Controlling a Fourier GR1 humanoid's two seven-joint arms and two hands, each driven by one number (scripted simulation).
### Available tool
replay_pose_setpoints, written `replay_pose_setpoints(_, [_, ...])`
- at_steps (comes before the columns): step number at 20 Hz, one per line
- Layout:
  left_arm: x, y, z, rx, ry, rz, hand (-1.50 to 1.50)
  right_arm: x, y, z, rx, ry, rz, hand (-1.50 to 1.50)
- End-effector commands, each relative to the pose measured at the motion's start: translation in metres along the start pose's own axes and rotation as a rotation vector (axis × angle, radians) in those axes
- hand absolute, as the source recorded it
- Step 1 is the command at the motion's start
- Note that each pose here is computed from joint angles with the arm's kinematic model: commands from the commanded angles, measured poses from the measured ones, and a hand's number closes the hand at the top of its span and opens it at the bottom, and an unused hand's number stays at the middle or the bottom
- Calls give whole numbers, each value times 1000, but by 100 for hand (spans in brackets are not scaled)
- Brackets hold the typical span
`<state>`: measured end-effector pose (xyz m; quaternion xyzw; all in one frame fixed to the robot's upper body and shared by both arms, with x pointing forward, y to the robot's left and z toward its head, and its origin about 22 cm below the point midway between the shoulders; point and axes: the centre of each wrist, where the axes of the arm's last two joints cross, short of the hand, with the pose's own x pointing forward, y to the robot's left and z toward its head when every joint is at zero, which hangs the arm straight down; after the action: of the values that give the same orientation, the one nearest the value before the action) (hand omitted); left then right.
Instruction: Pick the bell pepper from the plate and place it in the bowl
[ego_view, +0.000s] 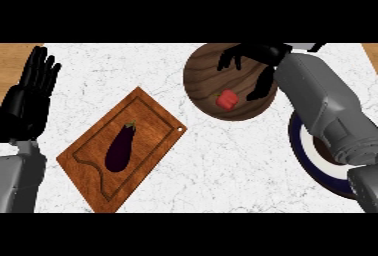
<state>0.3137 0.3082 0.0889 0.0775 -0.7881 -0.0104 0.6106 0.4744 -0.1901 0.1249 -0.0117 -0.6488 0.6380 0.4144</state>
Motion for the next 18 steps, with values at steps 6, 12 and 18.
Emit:
replay_pose_setpoints(6, [6, -4, -5, 4, -17, 5, 0, -2, 24, -8, -125, -151, -359, -150])
replay_pose_setpoints(12, [2, 1, 0, -10, -2, 9, 0, -16, -15, 31, -382, -122, -474, -150])
replay_pose_setpoints(18, [14, -9, -13, -31, -44, 10, 0, -25, -37, 63, -532, -26, -560, -150])
